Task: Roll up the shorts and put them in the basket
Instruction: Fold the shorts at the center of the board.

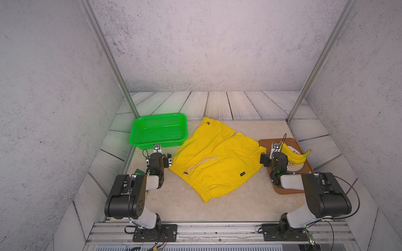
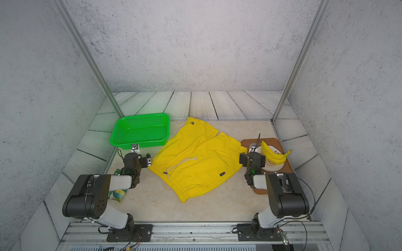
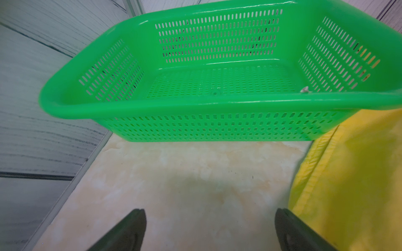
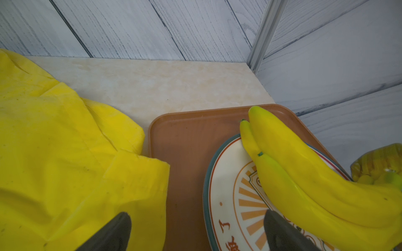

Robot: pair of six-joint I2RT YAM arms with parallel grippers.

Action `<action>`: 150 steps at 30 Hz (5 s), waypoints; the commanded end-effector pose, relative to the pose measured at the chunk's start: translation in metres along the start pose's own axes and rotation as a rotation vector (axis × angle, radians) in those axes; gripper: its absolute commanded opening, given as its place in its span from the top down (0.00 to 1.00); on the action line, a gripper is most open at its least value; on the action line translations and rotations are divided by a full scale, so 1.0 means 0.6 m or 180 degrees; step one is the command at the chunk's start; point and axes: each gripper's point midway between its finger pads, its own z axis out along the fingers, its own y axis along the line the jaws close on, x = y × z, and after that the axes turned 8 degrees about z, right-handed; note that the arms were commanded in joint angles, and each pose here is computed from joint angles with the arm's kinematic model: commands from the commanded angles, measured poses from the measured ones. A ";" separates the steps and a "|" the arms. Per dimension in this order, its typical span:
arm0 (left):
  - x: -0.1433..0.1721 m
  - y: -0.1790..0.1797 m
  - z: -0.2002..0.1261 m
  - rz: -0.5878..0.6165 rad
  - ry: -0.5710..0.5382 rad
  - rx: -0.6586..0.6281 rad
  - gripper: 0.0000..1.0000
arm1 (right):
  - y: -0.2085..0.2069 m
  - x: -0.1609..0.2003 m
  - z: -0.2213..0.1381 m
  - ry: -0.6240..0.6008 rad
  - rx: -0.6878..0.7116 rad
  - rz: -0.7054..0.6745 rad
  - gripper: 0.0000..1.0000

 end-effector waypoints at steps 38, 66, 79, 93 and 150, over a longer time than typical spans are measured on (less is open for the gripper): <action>-0.049 -0.228 -0.315 -0.1070 0.1492 0.1997 0.35 | 0.128 -0.042 -0.211 0.1874 -0.1379 0.1701 0.23; 0.162 -0.413 -0.443 0.0515 0.2019 0.2999 0.26 | 0.138 0.046 -0.220 0.2280 -0.1369 0.1752 0.27; 0.179 -0.388 -0.413 0.0783 0.1925 0.2498 1.00 | 0.108 0.009 -0.174 0.2154 -0.0846 0.1509 0.29; 0.160 -0.239 -0.421 0.0425 0.1630 0.1809 1.00 | 0.102 -0.011 -0.101 0.2226 -0.0457 0.1347 0.31; 0.103 -0.277 -0.475 0.0421 0.1310 0.2497 1.00 | 0.028 -0.063 -0.079 0.1774 -0.0528 0.2389 1.00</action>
